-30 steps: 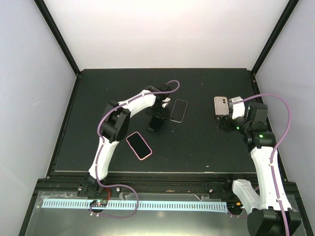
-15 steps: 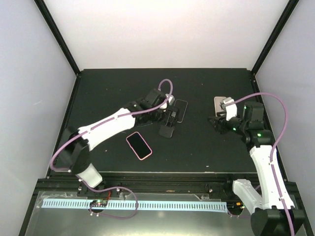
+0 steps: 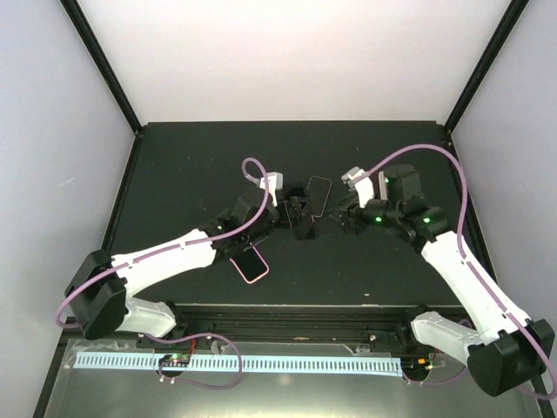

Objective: Take the phone out of the phone case
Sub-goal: Pick up the phone at the center of the board.

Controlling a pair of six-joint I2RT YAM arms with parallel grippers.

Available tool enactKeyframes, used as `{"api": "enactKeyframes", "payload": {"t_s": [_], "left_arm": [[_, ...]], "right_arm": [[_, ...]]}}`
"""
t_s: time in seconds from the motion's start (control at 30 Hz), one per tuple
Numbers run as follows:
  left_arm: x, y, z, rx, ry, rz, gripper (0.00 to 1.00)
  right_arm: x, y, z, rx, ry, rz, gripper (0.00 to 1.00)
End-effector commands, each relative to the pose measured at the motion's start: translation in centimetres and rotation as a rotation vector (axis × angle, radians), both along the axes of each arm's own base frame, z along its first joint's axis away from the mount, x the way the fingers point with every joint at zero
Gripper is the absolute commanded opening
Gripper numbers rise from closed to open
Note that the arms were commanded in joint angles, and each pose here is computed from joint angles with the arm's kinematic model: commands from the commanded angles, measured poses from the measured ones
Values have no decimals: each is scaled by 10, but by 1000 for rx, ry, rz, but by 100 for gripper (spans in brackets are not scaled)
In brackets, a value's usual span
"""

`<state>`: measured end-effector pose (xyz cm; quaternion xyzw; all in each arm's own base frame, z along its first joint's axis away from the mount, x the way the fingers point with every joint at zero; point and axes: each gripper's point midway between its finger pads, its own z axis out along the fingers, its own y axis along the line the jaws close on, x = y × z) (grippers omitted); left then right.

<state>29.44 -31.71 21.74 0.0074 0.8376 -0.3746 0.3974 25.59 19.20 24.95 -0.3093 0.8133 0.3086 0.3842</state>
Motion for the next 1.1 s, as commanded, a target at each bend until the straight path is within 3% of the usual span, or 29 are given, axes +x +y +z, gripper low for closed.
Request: {"api": "enactKeyframes", "payload": {"t_s": [0.0,0.17,0.33,0.5,0.57,0.67,0.8,0.93,1.07], "left_arm": [[10,4,75,-231,-147,116,48],[2,14,90,-269,-174,141,47],[-1,20,93,-282,-185,174,47],[-1,27,95,-275,-195,204,49],[-1,27,95,-252,-211,198,60],[-3,27,98,-189,-269,164,97],[-11,28,105,-128,-366,39,99],[-35,36,115,-153,-468,-66,99],[-90,20,125,-230,-597,-373,99]], "right_arm": [[-1,28,13,9,-31,37,59],[2,45,-3,-47,-5,54,57],[3,65,-6,-78,-25,100,47],[3,81,-6,-58,7,117,10],[5,81,-6,-58,16,106,2],[7,77,-2,-57,12,77,1],[0,69,13,-37,-28,69,1],[-10,55,28,-32,-76,68,1],[-28,40,29,-26,-81,103,1]]}}
